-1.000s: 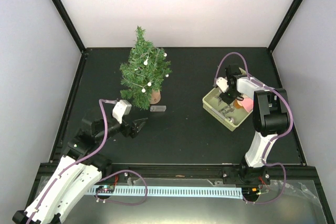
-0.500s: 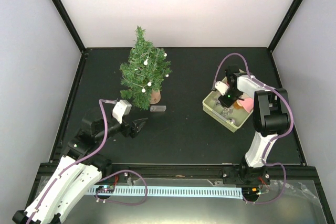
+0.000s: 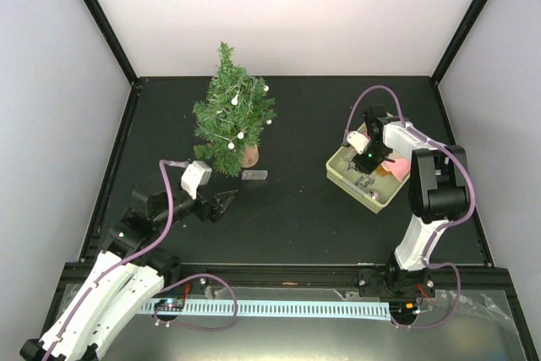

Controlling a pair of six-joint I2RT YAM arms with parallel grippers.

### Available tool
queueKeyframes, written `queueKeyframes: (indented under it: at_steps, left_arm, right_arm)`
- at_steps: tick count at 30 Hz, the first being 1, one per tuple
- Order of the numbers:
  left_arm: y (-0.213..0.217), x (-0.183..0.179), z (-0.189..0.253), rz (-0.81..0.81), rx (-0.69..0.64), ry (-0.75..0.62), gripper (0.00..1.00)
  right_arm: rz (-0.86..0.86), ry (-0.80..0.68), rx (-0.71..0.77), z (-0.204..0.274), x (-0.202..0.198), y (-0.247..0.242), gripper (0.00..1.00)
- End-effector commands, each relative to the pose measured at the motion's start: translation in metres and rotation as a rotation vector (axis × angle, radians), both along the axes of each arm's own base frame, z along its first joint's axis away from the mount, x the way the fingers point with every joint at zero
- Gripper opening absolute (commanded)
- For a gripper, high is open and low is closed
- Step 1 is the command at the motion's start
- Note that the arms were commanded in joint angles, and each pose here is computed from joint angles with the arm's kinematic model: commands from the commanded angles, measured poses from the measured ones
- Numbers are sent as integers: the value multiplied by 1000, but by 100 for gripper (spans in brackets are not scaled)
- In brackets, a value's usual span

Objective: Decorate the small christmas tree
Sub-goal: Pick up the decoration item from the storage box.

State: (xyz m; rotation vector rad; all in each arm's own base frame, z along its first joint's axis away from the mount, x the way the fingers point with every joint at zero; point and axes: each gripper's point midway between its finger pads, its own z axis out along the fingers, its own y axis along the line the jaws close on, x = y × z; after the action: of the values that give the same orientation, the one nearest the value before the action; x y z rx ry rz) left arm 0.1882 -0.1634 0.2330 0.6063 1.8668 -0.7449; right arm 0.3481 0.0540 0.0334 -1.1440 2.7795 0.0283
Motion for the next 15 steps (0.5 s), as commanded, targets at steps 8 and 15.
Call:
queueKeyframes:
  at_steps: [8,15]
  left_arm:
    - [0,-1,11,-4,-9,-33,94]
    - [0,-1,10,-3,-7,-32,93]
  right_arm:
    - [-5,19,-39,-27,2,-6,30]
    - [-37,-30,-29,-13,7,-5,18]
